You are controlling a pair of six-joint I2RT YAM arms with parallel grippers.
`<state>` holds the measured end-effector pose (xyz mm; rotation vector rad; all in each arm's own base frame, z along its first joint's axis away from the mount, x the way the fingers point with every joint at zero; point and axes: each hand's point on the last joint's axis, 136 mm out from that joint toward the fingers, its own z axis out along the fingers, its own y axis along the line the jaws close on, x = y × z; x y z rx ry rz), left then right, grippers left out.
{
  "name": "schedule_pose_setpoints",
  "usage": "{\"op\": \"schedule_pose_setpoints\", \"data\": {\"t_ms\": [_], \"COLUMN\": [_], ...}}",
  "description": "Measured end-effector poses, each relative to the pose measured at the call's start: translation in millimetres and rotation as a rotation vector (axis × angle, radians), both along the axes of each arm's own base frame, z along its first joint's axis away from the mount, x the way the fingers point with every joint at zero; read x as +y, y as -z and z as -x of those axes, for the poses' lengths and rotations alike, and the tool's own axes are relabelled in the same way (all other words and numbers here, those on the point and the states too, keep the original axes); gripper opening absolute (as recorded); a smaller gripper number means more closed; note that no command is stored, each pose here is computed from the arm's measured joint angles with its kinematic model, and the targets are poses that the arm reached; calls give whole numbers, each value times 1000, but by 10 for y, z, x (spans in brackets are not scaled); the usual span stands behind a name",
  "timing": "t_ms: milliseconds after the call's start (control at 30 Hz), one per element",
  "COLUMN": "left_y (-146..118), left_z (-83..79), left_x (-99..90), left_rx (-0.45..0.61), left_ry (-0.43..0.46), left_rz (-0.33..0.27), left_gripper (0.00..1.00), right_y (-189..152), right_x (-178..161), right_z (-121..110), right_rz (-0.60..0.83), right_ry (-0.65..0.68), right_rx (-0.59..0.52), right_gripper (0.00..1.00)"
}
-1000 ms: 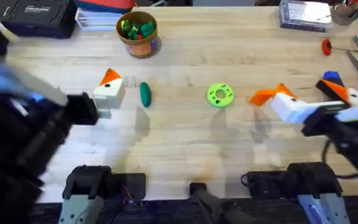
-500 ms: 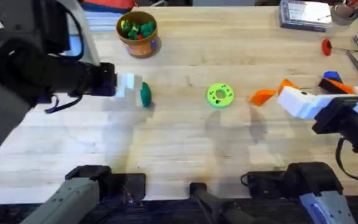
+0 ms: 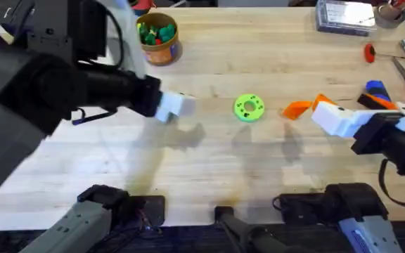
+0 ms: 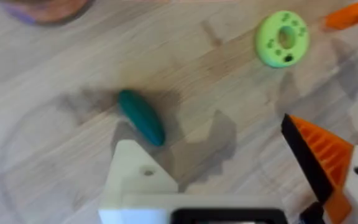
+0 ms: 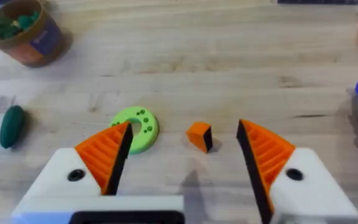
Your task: Pick up the gripper from the table and insert it into the empty holder that is missing its gripper. Then pick up a screw, insert it into the mounting hole, and use the screwdriver to tighten it. Finally, clean up the table by picking up the vegetable and placing it into the bucket.
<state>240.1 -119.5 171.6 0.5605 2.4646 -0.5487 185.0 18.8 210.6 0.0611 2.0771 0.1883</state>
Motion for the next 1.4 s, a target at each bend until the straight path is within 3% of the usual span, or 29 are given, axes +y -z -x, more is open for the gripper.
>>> {"op": "schedule_pose_setpoints", "data": {"t_ms": [167,300,400,633,767,1033,1167,1400], "left_y": [-454,-617,-538,-604,-735,-929,-717,-279], "left_z": [65,117,209,134,122,545,564,479], "left_x": [-534,-748,-752,-766,-700,-345,-273,-289], "left_rx": [-206,-272,-221,-266,-385,-753,-841,-896], "left_ry": [210,295,308,301,274,208,182,179], "left_rz": [128,181,176,180,181,246,258,283], "left_gripper": [991,991,990,989,989,988,988,988], "right_y": [133,267,375,578,577,577,577,577], "right_x": [0,0,0,-1,-1,-1,-1,-1], "right_z": [79,171,255,443,442,442,442,442], "right_rz": [-1,-2,-1,-1,-1,-1,-1,-1], "right_ry": [1,1,1,1,1,1,1,1], "right_rx": [64,130,186,299,298,298,298,298], "right_gripper": [994,993,993,994,994,994,994,994]}}
